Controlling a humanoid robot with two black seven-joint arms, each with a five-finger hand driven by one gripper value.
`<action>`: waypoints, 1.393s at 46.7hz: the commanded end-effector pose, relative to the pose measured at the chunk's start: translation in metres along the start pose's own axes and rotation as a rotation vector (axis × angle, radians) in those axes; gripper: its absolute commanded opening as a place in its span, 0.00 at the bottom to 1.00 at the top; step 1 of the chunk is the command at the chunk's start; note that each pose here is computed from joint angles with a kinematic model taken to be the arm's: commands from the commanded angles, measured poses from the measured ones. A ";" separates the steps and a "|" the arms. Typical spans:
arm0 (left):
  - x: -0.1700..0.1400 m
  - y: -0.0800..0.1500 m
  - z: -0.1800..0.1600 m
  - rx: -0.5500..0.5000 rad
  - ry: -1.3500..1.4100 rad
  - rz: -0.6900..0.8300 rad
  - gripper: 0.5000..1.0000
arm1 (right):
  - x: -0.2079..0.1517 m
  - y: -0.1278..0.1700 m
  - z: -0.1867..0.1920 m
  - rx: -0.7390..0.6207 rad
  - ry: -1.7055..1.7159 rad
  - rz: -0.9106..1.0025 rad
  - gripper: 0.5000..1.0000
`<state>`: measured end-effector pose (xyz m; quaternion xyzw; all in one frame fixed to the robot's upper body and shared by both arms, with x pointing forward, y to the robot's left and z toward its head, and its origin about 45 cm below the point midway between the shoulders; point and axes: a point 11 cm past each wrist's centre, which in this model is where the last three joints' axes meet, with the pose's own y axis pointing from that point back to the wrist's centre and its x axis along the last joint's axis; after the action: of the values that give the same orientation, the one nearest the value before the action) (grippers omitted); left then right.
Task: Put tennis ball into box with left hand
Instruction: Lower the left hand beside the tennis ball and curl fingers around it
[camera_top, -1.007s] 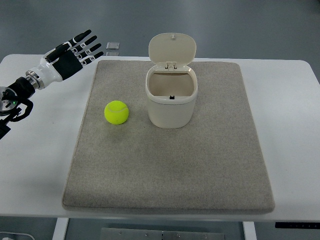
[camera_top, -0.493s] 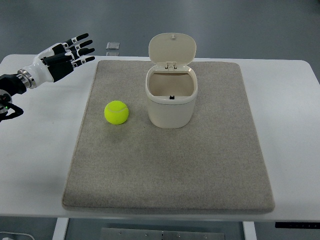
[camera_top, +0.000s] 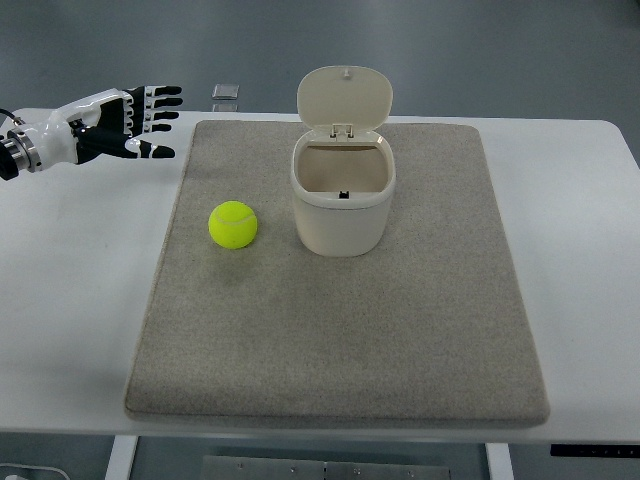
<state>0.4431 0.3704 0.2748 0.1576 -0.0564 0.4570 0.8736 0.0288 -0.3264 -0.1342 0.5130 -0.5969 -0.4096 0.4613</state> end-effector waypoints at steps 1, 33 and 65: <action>-0.007 -0.003 0.008 0.000 -0.095 0.000 0.99 | 0.000 0.000 0.000 -0.001 0.000 0.000 0.88; -0.069 -0.001 0.008 0.084 -0.934 -0.269 0.97 | 0.000 0.000 0.000 -0.001 0.000 0.000 0.88; -0.110 -0.021 0.002 0.017 -1.202 -0.351 0.93 | 0.000 0.000 0.000 -0.001 0.000 0.000 0.88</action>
<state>0.3967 0.2749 0.2466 0.4012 -0.5062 0.1418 0.7501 0.0286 -0.3264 -0.1342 0.5129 -0.5967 -0.4097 0.4614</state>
